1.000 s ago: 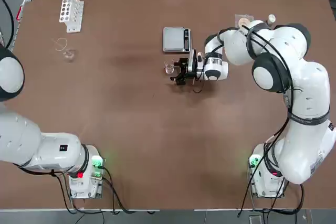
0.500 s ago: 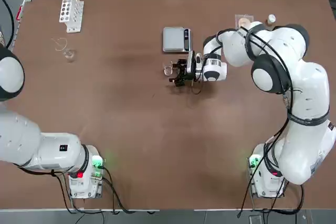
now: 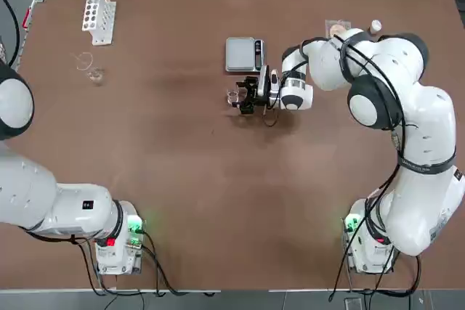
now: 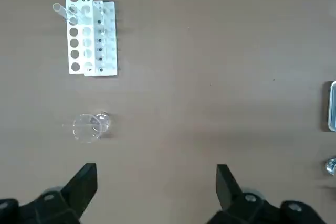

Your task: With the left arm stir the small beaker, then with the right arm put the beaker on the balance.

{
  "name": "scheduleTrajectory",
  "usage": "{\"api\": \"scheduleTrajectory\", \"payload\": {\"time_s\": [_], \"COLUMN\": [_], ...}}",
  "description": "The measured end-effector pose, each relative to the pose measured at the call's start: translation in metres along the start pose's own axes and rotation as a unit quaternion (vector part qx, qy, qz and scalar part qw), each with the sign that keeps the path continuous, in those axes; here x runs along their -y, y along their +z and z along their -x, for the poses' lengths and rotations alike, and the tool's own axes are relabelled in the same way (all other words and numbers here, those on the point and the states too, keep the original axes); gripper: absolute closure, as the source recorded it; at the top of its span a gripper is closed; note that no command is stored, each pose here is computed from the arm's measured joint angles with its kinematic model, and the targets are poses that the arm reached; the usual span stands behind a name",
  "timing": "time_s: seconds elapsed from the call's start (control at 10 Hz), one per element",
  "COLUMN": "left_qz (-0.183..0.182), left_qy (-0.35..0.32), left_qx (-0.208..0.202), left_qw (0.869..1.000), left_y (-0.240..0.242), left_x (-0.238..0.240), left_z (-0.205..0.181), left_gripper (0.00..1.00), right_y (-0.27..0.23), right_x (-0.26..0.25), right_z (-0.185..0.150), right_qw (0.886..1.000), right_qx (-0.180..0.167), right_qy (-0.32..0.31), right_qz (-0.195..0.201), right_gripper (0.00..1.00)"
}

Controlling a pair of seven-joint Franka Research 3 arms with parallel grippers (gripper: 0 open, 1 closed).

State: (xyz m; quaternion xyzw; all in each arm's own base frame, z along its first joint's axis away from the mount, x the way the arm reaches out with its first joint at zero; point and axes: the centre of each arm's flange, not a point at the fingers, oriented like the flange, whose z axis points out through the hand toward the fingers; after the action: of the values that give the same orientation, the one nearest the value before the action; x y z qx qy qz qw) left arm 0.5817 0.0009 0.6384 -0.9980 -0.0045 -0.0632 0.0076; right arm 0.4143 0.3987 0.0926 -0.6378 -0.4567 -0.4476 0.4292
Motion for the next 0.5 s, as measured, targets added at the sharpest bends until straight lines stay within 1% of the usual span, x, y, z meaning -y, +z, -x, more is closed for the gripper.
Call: {"api": "scheduleTrajectory", "payload": {"time_s": [0.2,0.3,0.5], "left_qz": [0.000,0.000,0.000], "left_qy": [0.000,0.000,0.000], "left_qx": [0.000,0.000,0.000], "left_qw": [1.000,1.000,1.000], "left_y": [-0.0001,-0.0001,-0.0002], "left_x": [0.0001,0.0001,-0.0004], "left_z": [-0.0001,-0.0001,-0.0001], "left_gripper": [0.00,0.00,0.00], "right_y": [0.0007,0.0022,0.0034], "right_x": [-0.0006,-0.0019,-0.0045], "right_z": [0.0019,0.0022,0.0012], "right_qw": [1.000,1.000,1.000], "right_qx": [0.000,-0.001,-0.004], "right_qy": [0.001,0.002,0.002], "right_qz": [0.001,0.003,0.006], "right_gripper": [0.07,0.12,0.16]}}
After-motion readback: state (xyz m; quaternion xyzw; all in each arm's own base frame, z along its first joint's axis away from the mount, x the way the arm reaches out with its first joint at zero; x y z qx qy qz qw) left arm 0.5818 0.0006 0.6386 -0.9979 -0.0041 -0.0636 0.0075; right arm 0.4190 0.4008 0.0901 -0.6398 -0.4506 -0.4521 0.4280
